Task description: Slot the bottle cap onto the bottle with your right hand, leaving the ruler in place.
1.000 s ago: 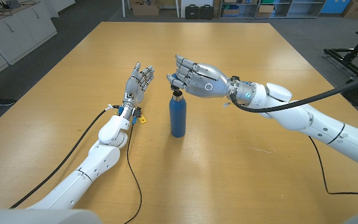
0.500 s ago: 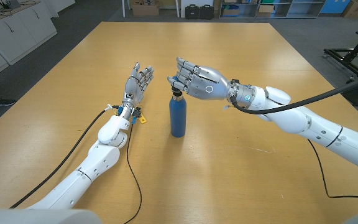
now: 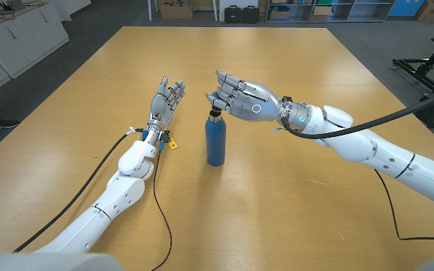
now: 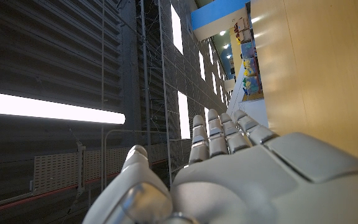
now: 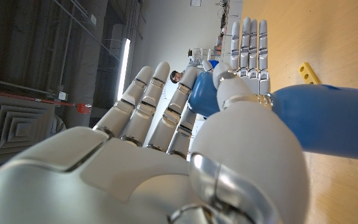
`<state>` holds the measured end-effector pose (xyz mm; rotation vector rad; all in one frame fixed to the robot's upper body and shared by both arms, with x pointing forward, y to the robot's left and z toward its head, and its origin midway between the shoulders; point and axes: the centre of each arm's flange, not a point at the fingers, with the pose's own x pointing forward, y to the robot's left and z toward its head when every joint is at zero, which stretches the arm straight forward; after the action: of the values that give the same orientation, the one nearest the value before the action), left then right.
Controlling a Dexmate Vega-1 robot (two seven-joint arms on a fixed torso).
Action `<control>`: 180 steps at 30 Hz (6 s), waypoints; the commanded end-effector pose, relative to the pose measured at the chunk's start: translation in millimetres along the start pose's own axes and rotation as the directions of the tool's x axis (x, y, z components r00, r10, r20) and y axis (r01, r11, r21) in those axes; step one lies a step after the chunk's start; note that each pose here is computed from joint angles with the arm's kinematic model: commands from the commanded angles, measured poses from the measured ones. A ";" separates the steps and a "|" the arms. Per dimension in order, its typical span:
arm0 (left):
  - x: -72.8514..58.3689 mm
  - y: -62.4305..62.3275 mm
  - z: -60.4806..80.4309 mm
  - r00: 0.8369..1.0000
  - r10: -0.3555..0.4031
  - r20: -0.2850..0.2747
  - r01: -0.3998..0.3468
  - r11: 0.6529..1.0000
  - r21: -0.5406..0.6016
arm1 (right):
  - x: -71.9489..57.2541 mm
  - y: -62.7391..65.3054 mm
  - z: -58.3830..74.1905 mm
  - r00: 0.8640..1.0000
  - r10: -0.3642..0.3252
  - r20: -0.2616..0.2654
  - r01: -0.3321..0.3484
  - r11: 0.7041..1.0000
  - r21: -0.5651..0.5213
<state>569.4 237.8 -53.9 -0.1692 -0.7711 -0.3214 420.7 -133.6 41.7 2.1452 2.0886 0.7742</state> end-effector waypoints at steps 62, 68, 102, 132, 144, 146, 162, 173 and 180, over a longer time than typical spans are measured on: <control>1.6 -0.3 -1.6 1.000 -0.002 0.000 0.002 1.000 -0.009 | 0.3 2.0 16.2 0.998 0.002 -0.063 0.003 0.997 0.073; 0.9 0.5 -3.0 1.000 -0.001 -0.003 0.001 1.000 -0.012 | 0.7 1.0 18.2 0.998 -0.001 -0.064 0.006 0.997 0.079; -1.9 -0.4 -5.9 1.000 -0.005 -0.007 0.005 1.000 -0.016 | -3.5 1.3 23.3 0.997 0.006 -0.074 0.001 0.996 0.090; -1.7 -0.7 -8.8 1.000 -0.010 -0.013 0.009 1.000 -0.020 | -4.1 5.1 29.7 0.996 0.041 -0.077 -0.034 0.996 0.086; -4.5 0.2 -11.7 1.000 -0.009 -0.014 0.008 1.000 -0.026 | -3.6 -0.3 30.3 0.997 0.035 -0.071 -0.028 0.995 0.095; -5.5 0.5 -12.1 1.000 -0.008 -0.014 0.008 1.000 -0.027 | -2.8 -1.3 30.6 0.997 0.038 -0.065 -0.031 0.995 0.096; -8.4 1.8 -12.9 1.000 -0.007 -0.018 0.007 1.000 -0.029 | 0.9 -1.2 32.4 0.997 0.058 -0.059 -0.054 0.996 0.065; -6.1 1.6 -13.9 1.000 -0.010 -0.024 0.010 0.999 -0.031 | 3.0 0.3 25.7 0.994 0.081 -0.074 -0.077 0.996 0.051; -5.1 1.5 -14.2 1.000 -0.012 -0.023 0.012 0.999 -0.032 | 3.4 -0.4 20.4 0.992 0.095 -0.079 -0.091 0.995 0.051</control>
<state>574.0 237.7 -68.1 -0.1909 -0.7485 -0.3414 430.7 -122.8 18.5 2.2680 2.0995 0.8221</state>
